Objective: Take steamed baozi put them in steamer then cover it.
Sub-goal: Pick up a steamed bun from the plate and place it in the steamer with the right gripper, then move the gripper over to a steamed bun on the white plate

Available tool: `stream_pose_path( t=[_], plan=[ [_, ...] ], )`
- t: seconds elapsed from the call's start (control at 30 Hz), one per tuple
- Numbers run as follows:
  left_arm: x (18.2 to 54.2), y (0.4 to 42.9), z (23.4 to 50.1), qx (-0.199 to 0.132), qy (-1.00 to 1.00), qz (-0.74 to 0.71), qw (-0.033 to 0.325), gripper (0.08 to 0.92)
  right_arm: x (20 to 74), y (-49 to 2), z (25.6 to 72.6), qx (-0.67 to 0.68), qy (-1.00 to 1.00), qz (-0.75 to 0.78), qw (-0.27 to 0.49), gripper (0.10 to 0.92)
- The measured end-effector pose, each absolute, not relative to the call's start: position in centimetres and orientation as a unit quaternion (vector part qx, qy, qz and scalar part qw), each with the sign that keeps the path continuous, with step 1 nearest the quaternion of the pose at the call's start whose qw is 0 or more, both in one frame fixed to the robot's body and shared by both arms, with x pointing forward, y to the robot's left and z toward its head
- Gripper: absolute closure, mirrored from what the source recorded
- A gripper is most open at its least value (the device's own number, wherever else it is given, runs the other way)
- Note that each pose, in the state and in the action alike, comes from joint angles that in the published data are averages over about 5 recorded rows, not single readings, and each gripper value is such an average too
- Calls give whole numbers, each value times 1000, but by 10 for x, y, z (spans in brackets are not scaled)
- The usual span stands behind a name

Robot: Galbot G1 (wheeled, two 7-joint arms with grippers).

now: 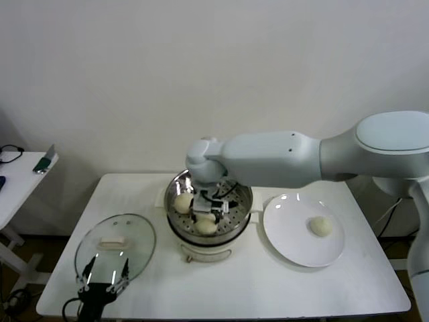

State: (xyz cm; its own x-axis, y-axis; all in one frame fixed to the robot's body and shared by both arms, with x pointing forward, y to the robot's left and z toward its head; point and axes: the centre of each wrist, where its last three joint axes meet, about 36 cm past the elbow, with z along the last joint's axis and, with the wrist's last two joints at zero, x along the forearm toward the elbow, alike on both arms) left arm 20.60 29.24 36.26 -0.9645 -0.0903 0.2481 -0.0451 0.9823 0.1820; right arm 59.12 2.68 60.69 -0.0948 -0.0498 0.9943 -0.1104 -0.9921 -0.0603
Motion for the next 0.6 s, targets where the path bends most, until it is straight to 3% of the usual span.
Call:
stream_pose_path(
  t=[0.13,0.33,0.6],
  plan=[
    [206,292,364,34,-987,-88,127,177,599,21,614,669,-72,739,17,219],
    [206,292,367,32,-988,-90,125,177,626,-9,643,661,-124,739,37,200],
    [208,292,370,28,-988,-92,120,177,678,-133,694,626,-285,708,163,200]
  ],
)
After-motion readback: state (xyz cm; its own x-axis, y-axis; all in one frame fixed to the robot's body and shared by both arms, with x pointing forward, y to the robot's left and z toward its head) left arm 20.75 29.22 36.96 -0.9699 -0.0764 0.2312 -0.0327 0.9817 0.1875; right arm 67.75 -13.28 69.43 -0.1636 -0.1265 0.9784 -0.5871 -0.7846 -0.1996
